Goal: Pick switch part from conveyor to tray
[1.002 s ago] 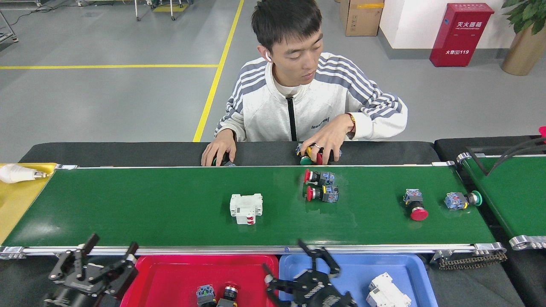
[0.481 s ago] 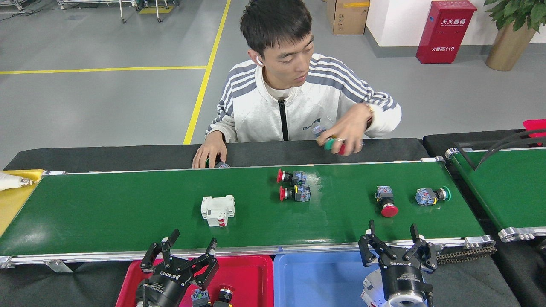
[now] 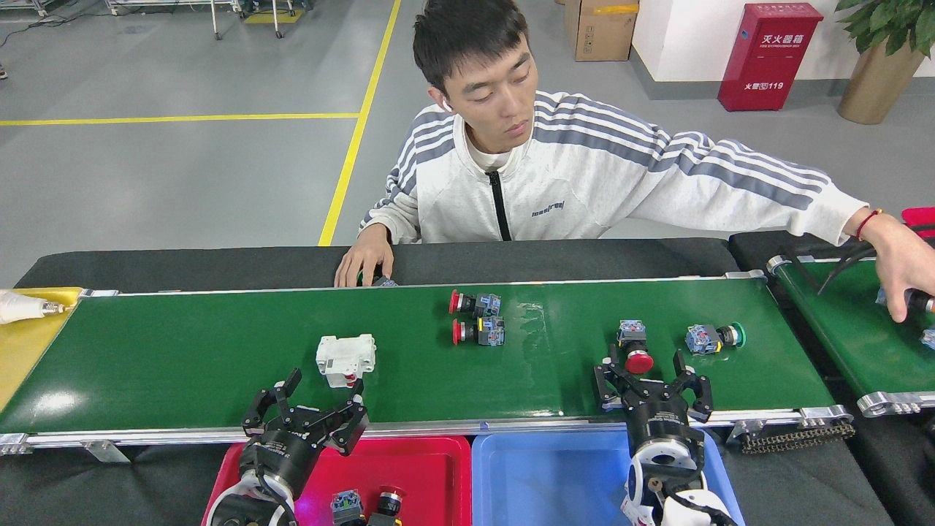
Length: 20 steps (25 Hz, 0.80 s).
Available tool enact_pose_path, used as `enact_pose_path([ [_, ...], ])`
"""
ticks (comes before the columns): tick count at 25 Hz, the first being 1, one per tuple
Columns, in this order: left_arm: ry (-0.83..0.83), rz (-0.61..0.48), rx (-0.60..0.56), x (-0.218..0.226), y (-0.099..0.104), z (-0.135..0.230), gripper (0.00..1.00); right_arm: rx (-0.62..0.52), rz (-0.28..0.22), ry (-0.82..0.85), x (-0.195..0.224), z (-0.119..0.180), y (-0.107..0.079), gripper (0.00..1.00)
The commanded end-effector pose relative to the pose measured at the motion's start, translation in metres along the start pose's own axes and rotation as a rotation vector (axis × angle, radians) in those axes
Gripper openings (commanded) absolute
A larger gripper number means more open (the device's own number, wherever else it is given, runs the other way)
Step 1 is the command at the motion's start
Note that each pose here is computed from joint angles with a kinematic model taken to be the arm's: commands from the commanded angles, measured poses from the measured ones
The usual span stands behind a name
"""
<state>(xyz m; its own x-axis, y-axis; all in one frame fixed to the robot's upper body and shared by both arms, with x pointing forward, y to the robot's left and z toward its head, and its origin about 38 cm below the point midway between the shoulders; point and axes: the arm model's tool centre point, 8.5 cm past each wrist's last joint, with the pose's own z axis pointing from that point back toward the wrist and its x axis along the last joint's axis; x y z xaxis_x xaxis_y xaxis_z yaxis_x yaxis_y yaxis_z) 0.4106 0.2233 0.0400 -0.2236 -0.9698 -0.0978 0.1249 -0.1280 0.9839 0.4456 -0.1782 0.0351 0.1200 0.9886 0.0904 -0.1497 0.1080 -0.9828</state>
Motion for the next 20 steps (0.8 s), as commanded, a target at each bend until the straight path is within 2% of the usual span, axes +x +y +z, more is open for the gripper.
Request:
enact_pose_path([
  [1,0.02,-0.013,0.021,-0.009,0.011,-0.008,1.0,-0.008,-0.002,-0.011,0.009,-0.007,-0.007,0.74],
  [3,0.036,-0.016,0.024,-0.013,0.015,-0.016,1.0,-0.007,0.018,-0.032,0.014,-0.009,-0.008,0.27],
  [5,0.053,-0.016,0.013,-0.017,0.015,-0.022,1.0,0.003,0.032,-0.049,0.019,-0.009,-0.008,0.11],
  [7,0.061,-0.017,0.003,-0.02,0.013,-0.025,1.0,0.012,0.034,-0.058,0.02,-0.009,-0.007,0.05],
  [11,0.074,-0.013,-0.016,-0.025,0.008,-0.026,1.0,-0.01,0.049,-0.125,0.038,-0.001,-0.01,0.03],
  [14,0.102,-0.013,-0.025,-0.03,0.007,-0.031,0.96,-0.033,0.1,-0.283,0.064,0.019,-0.006,0.03],
  [16,0.153,-0.009,-0.035,-0.036,0.005,-0.033,0.74,-0.072,0.111,-0.374,0.076,0.032,-0.015,0.03],
  [19,0.173,-0.003,-0.032,-0.038,0.004,-0.033,0.41,-0.121,0.112,-0.631,0.115,0.071,-0.023,0.04],
  [20,0.165,-0.002,-0.031,-0.039,0.003,-0.031,0.25,-0.125,0.113,-0.73,0.129,0.087,-0.022,0.04],
])
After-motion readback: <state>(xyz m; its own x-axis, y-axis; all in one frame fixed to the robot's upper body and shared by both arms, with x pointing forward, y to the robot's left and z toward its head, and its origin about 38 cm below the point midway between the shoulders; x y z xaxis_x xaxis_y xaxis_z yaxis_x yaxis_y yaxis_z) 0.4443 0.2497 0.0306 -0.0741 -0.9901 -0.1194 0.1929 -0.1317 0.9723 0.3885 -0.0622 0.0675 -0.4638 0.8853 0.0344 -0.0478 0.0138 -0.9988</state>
